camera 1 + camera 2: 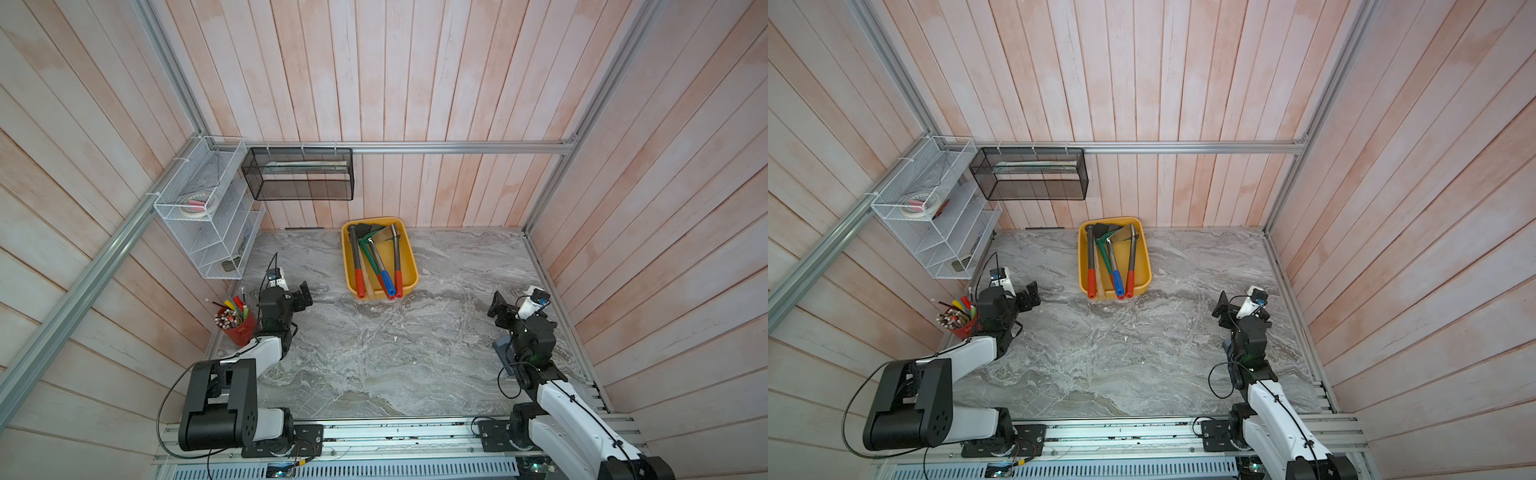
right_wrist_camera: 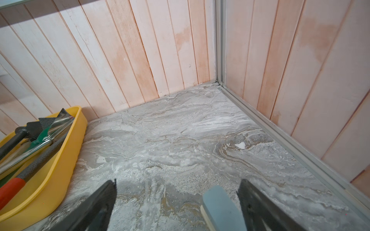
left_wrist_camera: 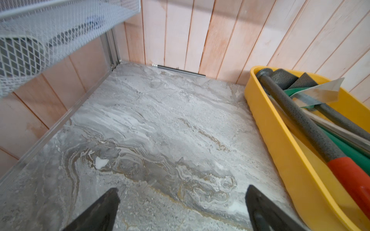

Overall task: Put the small hoe into the storage box
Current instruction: Reset both arms

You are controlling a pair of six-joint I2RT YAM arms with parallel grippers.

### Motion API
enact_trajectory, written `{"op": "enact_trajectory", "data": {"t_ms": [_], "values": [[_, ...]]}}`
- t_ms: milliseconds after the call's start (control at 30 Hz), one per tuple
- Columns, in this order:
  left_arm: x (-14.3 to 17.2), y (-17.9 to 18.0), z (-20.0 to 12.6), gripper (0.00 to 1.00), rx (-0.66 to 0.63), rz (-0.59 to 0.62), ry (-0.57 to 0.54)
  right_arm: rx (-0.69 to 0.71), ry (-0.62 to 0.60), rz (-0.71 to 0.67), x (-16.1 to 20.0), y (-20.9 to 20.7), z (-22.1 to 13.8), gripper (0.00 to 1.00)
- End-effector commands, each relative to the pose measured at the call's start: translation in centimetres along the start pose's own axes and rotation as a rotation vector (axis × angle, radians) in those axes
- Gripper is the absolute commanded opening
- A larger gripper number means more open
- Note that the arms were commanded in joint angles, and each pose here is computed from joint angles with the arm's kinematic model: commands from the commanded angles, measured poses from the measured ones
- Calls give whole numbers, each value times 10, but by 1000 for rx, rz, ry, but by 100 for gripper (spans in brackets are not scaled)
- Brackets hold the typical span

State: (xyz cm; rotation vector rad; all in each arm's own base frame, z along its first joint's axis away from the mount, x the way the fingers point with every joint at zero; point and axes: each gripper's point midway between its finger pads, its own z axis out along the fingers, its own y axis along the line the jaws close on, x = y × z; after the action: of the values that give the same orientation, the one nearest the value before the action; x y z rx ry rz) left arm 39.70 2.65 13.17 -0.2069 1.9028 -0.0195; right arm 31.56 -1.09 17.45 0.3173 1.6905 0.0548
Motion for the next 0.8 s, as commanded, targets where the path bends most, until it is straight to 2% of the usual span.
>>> {"op": "enact_trajectory", "data": {"t_ms": [0,300,767], "values": [[-3,9,-2,100,-29,22,-70,46,-103,-26,-17,-8,0,98],[-10,10,-12,100,0,17,-181,114,-198,-114,-10,-25,-8,98],[3,-1,-24,100,85,39,-269,50,-255,-179,-2,-17,-10,98]]}}
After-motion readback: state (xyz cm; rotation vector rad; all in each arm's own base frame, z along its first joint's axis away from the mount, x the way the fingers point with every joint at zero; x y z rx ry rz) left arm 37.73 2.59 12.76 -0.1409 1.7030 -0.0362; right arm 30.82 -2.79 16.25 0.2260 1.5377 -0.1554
